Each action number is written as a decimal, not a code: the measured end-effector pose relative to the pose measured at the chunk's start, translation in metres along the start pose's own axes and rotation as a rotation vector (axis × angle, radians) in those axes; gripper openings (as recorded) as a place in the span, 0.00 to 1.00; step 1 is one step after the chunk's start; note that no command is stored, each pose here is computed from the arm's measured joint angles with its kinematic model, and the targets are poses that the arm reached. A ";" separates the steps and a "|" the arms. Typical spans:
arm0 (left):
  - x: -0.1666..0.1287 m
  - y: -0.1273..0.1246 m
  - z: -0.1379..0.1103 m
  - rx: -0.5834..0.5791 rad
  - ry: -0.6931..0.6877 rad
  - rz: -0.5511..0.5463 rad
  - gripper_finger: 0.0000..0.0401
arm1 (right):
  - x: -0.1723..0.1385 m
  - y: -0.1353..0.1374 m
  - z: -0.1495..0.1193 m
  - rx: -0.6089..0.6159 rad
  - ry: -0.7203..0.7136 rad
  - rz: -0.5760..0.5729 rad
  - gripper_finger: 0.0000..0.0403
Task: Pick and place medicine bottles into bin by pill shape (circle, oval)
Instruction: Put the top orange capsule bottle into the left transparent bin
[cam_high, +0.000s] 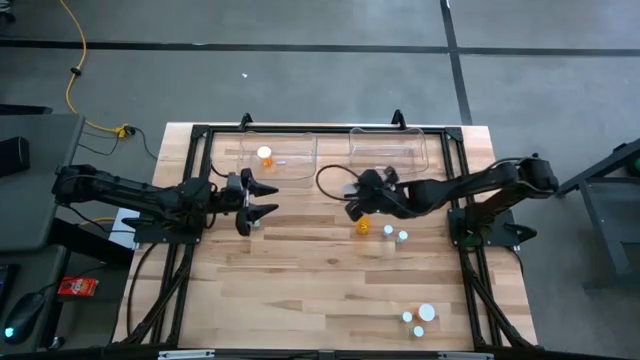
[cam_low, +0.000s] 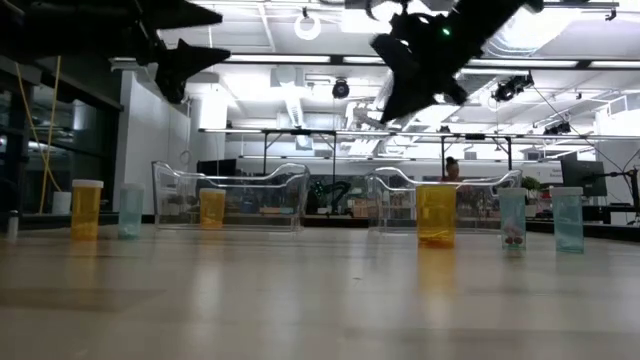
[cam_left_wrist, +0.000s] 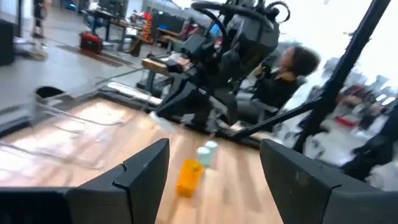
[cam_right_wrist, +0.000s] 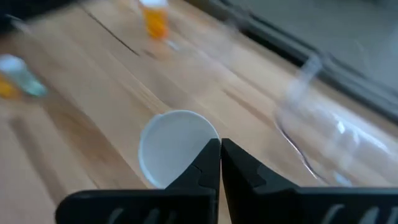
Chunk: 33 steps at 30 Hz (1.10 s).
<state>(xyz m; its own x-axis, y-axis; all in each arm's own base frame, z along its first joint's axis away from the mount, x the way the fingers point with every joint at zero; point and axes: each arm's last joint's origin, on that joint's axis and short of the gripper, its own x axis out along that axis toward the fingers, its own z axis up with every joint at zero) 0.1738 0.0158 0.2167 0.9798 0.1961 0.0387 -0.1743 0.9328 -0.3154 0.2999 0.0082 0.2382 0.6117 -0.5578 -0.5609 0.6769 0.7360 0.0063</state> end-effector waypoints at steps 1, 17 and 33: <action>0.001 -0.001 0.000 -0.020 -0.007 -0.015 0.60 | 0.000 0.004 0.003 -0.021 -0.037 0.027 0.00; 0.045 -0.004 -0.007 -0.156 0.038 -0.064 0.70 | -0.009 0.034 0.034 -0.251 -0.352 0.425 0.00; 0.088 -0.011 -0.005 -0.387 -0.047 -0.120 0.75 | -0.016 0.042 0.036 -0.344 -0.421 0.516 0.00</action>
<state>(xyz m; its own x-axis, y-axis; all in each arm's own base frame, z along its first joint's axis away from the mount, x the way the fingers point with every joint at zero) 0.2620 0.0215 0.2192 0.9838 0.1148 0.1378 -0.0002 0.7692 -0.6390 0.3328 0.0345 0.2773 0.9687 -0.1579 -0.1917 0.1375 0.9838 -0.1154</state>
